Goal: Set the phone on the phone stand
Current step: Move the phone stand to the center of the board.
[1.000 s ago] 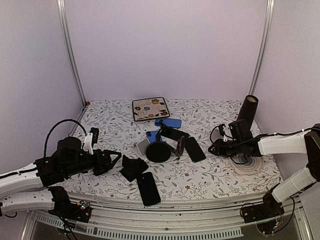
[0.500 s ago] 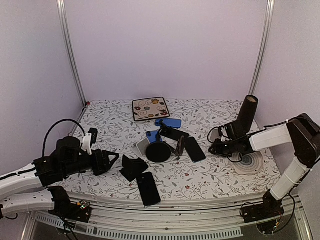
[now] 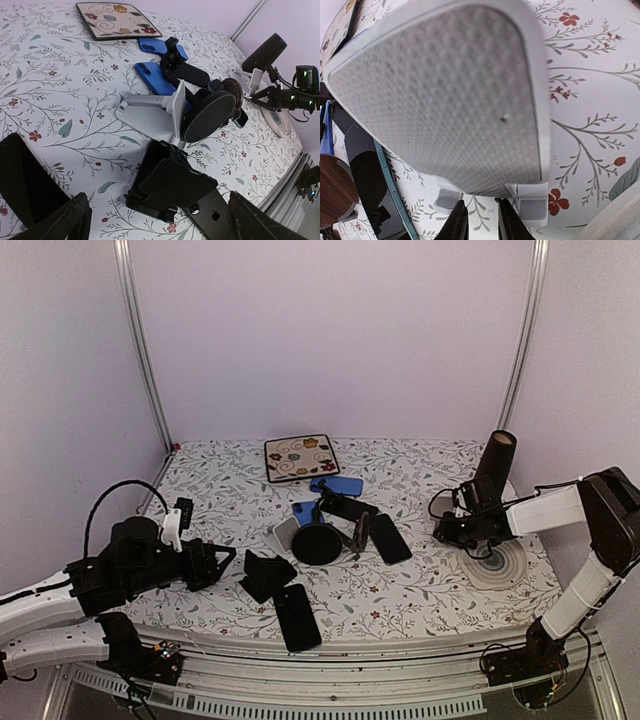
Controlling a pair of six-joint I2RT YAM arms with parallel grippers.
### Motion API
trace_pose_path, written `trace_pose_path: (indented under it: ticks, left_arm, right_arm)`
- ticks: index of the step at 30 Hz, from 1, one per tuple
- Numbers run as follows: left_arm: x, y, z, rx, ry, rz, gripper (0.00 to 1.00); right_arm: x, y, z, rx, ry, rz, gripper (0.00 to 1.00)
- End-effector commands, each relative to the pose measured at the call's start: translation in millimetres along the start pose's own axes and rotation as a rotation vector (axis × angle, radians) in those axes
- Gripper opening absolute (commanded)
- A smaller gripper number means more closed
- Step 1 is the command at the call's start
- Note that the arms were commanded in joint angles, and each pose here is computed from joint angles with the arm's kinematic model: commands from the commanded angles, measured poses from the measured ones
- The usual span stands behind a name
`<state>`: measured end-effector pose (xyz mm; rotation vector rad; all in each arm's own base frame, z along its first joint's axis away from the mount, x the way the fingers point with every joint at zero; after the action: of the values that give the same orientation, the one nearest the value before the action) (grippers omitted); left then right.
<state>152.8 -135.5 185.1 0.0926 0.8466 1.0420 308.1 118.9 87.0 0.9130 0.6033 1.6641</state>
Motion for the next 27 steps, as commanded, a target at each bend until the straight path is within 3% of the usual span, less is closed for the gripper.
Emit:
trace_pose_path:
  ticks: [1, 6, 27]
  left_arm:
    - [6.8, -3.0, -1.9, -0.034, -0.022, 0.009, 0.94]
    - [10.8, -4.7, -5.1, -0.049, -0.037, 0.009, 0.94]
    - [9.5, -11.2, -0.1, -0.134, -0.141, -0.01, 0.94]
  right_arm:
    - [-13.2, 9.7, 16.9, -0.051, 0.012, -0.089, 0.24]
    - [-17.4, 12.9, 24.8, -0.061, 0.031, -0.131, 0.24]
    - [-4.2, 14.0, 19.0, -0.041, 0.073, -0.02, 0.27]
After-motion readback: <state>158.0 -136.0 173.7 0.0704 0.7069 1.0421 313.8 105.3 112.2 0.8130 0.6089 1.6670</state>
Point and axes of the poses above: each gripper's point midway between its finger pads, its own y axis back along the fingers, its own x axis along the line the jaws close on, z = x × y, the point moved 8 cm from there along y, back along the fingers, and after that the axes turned 12 degrees about y, right-handed, at the moved point
